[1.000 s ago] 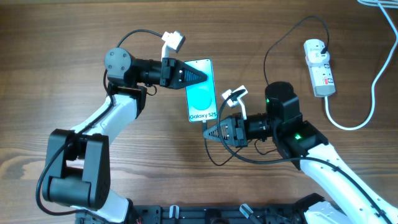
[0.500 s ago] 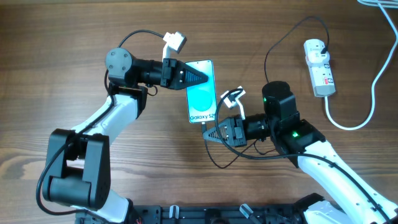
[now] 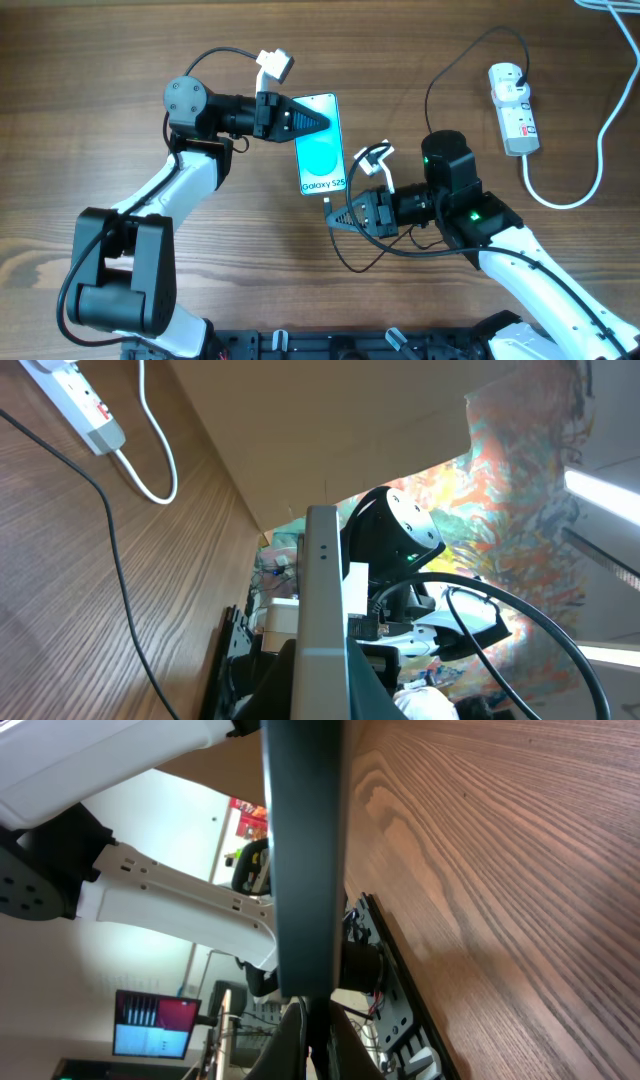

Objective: Plug charger to phone and switch on socket

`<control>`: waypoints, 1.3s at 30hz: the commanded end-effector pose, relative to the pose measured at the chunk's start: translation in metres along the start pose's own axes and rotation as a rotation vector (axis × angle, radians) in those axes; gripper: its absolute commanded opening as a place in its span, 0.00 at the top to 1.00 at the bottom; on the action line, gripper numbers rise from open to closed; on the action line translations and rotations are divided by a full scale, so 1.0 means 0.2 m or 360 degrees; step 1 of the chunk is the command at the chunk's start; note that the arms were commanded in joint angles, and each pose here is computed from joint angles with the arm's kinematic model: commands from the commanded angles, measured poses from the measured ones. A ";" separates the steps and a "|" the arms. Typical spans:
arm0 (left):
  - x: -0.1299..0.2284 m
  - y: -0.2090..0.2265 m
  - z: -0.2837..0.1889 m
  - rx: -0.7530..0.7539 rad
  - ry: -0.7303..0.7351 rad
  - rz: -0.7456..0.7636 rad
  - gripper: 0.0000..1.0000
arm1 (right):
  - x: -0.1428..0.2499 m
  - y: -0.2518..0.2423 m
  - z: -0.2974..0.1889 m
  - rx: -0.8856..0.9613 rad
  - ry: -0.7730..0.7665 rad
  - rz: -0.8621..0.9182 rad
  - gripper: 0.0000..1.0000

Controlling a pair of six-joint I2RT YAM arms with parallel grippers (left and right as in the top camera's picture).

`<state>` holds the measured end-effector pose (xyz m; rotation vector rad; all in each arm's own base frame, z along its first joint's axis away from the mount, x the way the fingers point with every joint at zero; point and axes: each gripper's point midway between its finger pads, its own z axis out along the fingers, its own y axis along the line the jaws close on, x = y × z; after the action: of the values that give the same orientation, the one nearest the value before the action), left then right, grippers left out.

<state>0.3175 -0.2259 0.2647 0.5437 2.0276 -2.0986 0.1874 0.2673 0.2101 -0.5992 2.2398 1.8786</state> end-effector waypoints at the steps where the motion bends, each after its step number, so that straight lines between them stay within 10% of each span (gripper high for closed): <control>1: -0.01 -0.03 0.00 0.0001 0.0014 0.0036 0.96 | 0.02 0.02 0.01 -0.0039 0.0031 0.0002 0.95; 39: 0.00 -0.03 0.01 0.0004 0.0025 0.0008 0.96 | -0.01 0.03 0.01 -0.0049 0.0006 -0.0061 0.96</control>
<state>0.3166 -0.2259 0.2634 0.5415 2.0393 -2.1067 0.1908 0.2689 0.2161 -0.6302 2.1890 1.8692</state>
